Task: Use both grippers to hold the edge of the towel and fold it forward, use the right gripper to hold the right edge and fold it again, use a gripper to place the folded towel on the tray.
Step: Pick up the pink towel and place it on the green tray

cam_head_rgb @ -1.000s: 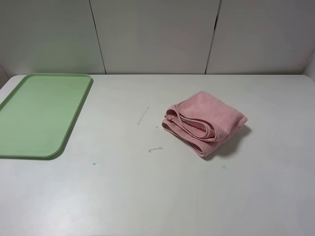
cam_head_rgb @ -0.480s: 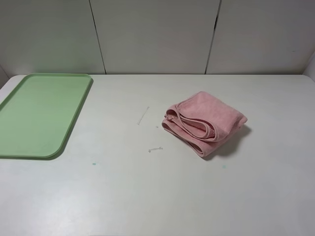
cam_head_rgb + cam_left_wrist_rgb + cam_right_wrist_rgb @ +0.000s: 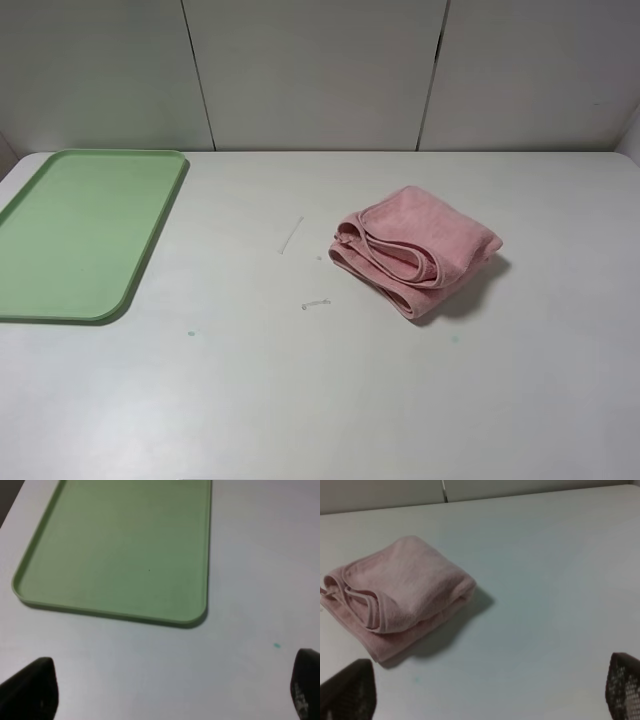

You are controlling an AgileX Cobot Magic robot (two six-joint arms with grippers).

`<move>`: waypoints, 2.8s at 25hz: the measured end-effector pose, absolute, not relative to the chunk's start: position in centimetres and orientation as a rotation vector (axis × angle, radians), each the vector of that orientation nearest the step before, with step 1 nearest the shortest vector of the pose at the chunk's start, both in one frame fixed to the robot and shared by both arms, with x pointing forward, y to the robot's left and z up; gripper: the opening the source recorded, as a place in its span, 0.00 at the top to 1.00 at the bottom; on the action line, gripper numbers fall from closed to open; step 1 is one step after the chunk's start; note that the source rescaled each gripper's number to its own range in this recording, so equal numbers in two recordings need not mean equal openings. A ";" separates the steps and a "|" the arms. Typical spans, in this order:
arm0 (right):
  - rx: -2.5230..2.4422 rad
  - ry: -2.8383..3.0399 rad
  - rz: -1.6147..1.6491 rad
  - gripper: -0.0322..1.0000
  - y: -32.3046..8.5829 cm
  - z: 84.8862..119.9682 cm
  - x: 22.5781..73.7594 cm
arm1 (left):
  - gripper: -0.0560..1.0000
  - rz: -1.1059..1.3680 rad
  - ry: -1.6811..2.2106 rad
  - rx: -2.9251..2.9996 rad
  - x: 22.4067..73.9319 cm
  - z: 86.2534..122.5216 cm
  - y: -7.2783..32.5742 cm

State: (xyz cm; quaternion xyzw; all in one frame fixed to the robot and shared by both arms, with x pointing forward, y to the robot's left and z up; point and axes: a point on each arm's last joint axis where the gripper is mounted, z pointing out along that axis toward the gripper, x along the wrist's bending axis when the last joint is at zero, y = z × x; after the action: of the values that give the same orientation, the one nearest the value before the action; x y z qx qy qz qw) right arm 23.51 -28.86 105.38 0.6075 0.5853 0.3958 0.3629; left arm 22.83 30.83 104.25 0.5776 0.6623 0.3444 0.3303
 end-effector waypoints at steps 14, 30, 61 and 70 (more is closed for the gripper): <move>1.564 1.507 1.019 0.00 -28.9 105.4 23.5 | 0.00 0.927 1.677 1.590 22.8 104.2 30.7; 1.564 1.507 1.019 0.00 -28.9 105.4 23.5 | 0.00 0.678 1.777 1.836 30.8 109.8 30.1; 1.563 1.506 1.020 0.00 -28.9 105.4 23.5 | 0.00 0.231 1.354 2.289 55.1 101.0 7.3; 1.563 1.506 1.020 0.00 -28.9 105.4 23.5 | 0.00 0.219 1.287 2.281 58.4 97.5 1.3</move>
State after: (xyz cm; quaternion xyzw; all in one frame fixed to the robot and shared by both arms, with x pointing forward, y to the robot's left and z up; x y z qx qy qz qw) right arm 23.51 -28.86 105.39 0.6074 0.5850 0.3961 0.3632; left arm 58.38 1.30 97.48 0.8395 0.4737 0.0805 0.2538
